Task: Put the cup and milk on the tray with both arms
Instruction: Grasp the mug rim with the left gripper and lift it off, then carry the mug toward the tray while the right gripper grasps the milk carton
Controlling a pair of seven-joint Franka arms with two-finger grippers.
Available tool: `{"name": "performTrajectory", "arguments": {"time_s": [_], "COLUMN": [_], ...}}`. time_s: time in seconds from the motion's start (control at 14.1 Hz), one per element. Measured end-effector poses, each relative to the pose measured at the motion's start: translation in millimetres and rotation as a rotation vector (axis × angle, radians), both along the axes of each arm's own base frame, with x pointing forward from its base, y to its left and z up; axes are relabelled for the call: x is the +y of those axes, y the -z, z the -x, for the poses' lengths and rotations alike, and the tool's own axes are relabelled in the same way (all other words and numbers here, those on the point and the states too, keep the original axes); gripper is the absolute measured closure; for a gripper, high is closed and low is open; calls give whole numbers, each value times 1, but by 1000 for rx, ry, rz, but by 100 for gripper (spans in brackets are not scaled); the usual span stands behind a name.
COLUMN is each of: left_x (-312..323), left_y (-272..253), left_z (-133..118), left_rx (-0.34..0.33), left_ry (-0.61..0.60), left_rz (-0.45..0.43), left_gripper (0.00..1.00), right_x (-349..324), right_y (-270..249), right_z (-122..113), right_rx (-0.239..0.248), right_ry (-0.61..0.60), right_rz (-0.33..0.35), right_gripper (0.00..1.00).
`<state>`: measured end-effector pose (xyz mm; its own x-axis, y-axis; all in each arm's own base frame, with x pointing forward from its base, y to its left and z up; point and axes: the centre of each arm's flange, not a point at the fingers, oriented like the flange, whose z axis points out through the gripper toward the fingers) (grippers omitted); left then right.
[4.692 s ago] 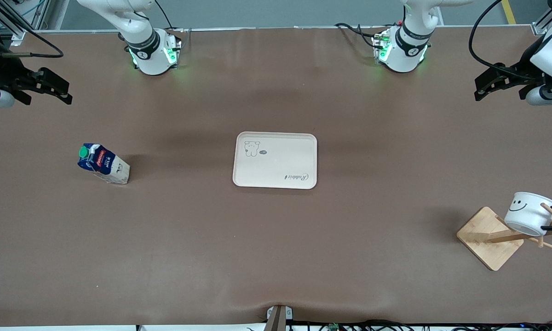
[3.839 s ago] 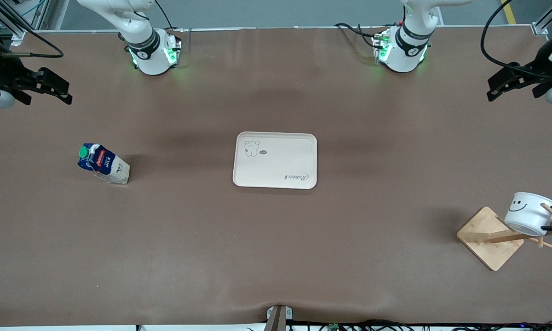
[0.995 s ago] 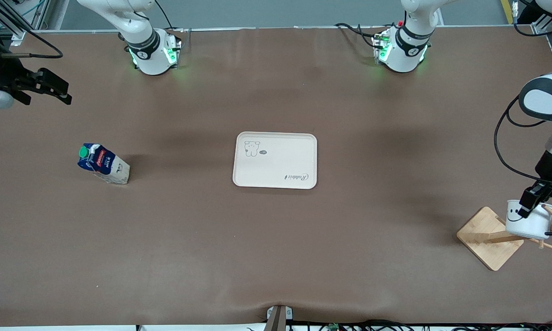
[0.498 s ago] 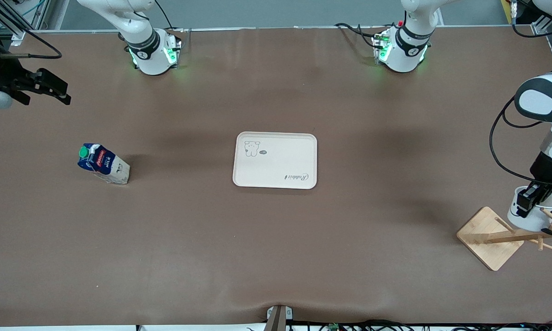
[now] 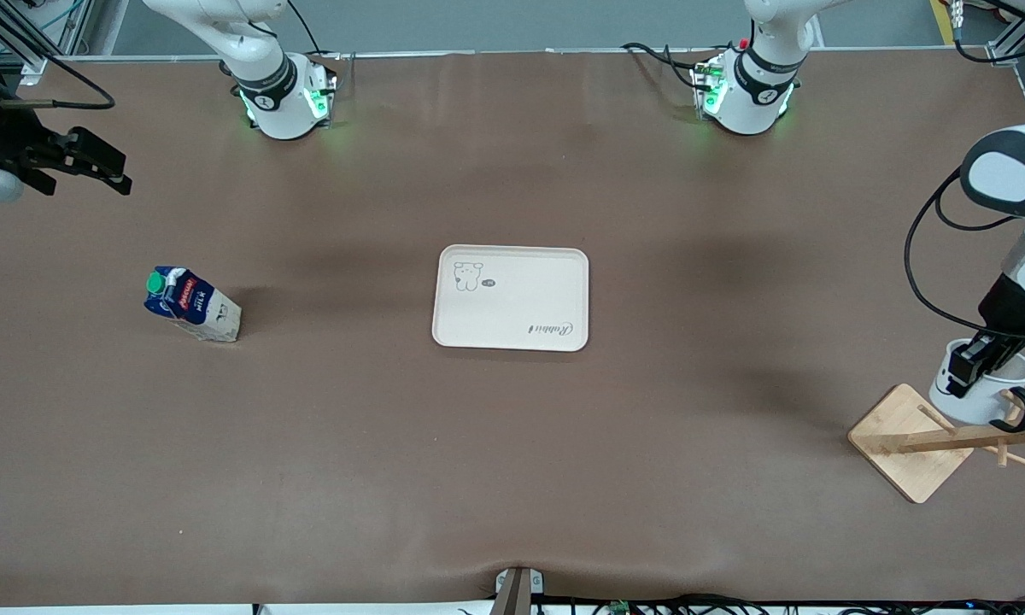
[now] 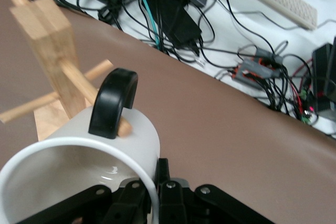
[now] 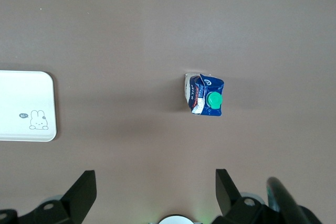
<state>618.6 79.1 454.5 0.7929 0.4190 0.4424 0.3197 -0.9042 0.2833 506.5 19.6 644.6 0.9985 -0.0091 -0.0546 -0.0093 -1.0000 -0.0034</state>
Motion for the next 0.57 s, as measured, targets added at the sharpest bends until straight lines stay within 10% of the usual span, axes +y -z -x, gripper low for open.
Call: {"name": "performTrajectory", "arguments": {"time_s": [0.57], "left_x": [-59], "left_y": [-42], "left_z": [16], "left_rx": [132], "left_ry": [112], "left_rz": [31], "left_gripper": [94], "right_x": [-2], "right_y": [14], "right_z": [-8], "right_rx": [27], "right_ry": [8], "right_rz": [-2], "right_gripper": [0]}}
